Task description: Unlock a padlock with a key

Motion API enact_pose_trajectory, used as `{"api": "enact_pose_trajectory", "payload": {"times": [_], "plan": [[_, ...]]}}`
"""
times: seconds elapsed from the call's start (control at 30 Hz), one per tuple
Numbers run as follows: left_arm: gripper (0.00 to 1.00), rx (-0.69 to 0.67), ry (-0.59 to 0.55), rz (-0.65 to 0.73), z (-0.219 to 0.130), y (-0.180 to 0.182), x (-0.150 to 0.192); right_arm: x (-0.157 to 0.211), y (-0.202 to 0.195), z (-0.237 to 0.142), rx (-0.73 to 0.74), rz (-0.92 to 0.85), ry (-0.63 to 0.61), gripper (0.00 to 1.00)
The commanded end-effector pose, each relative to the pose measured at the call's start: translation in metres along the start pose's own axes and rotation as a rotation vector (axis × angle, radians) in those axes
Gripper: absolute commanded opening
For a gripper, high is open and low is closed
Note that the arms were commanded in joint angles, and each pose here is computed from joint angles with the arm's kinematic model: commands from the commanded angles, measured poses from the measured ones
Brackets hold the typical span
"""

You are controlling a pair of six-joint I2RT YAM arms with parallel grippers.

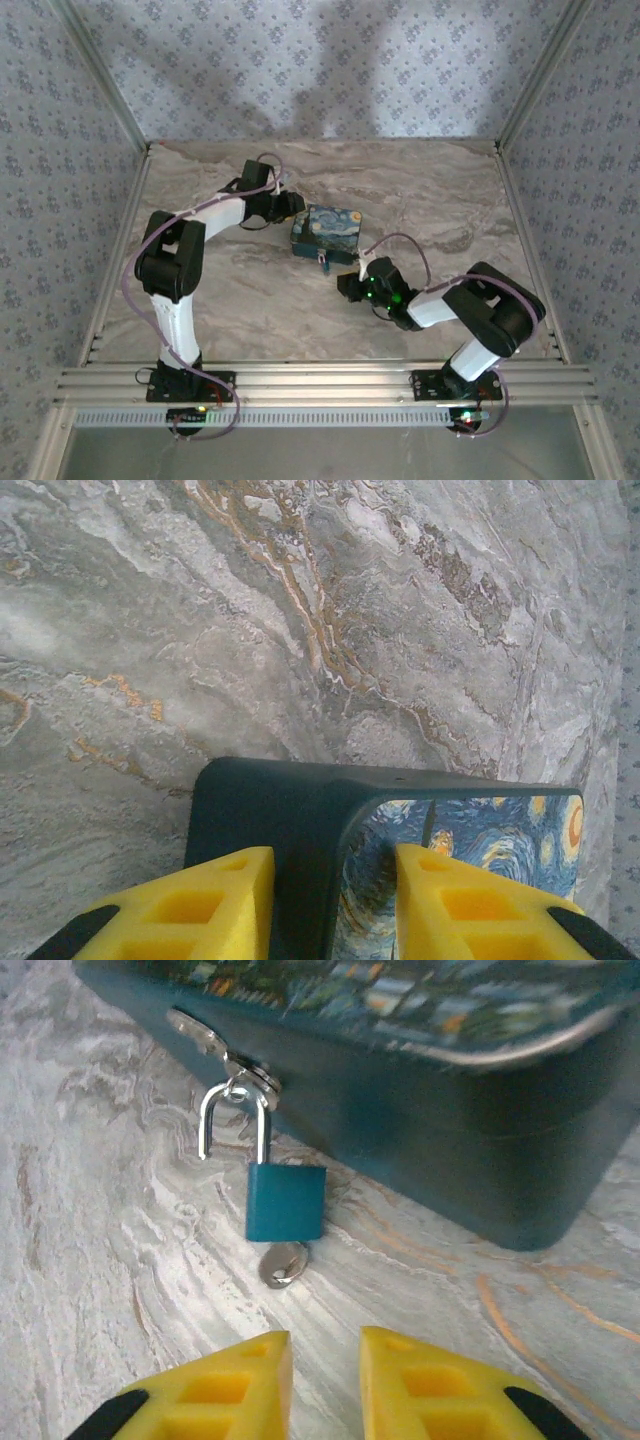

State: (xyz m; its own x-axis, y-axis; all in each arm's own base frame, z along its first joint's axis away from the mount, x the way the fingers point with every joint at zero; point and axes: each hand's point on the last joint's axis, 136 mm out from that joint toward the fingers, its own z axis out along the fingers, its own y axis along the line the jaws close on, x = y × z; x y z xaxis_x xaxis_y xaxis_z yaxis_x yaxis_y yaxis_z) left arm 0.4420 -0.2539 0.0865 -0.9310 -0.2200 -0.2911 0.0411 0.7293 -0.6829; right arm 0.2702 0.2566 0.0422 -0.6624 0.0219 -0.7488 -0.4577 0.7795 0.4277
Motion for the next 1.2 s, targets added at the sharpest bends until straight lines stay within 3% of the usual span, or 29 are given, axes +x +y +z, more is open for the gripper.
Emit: {"api": "enact_pose_trajectory", "payload": {"times": [0.0, 0.23, 0.63, 1.17], "plan": [[0.34, -0.139, 0.052, -0.079, -0.001, 0.042, 0.025, -0.001, -0.003, -0.01, -0.01, -0.026, 0.014, 0.34], [0.34, -0.135, 0.036, -0.087, -0.01, 0.04, 0.035, -0.029, 0.016, -0.015, -0.162, 0.007, -0.014, 0.54], [0.34, -0.164, 0.02, -0.09, -0.024, 0.042, 0.058, -0.065, 0.007, 0.002, -0.206, 0.014, -0.044, 0.61], [0.34, -0.161, 0.001, -0.093, -0.028, 0.039, 0.062, -0.044, 0.009, -0.011, -0.262, 0.075, -0.016, 0.65]]}}
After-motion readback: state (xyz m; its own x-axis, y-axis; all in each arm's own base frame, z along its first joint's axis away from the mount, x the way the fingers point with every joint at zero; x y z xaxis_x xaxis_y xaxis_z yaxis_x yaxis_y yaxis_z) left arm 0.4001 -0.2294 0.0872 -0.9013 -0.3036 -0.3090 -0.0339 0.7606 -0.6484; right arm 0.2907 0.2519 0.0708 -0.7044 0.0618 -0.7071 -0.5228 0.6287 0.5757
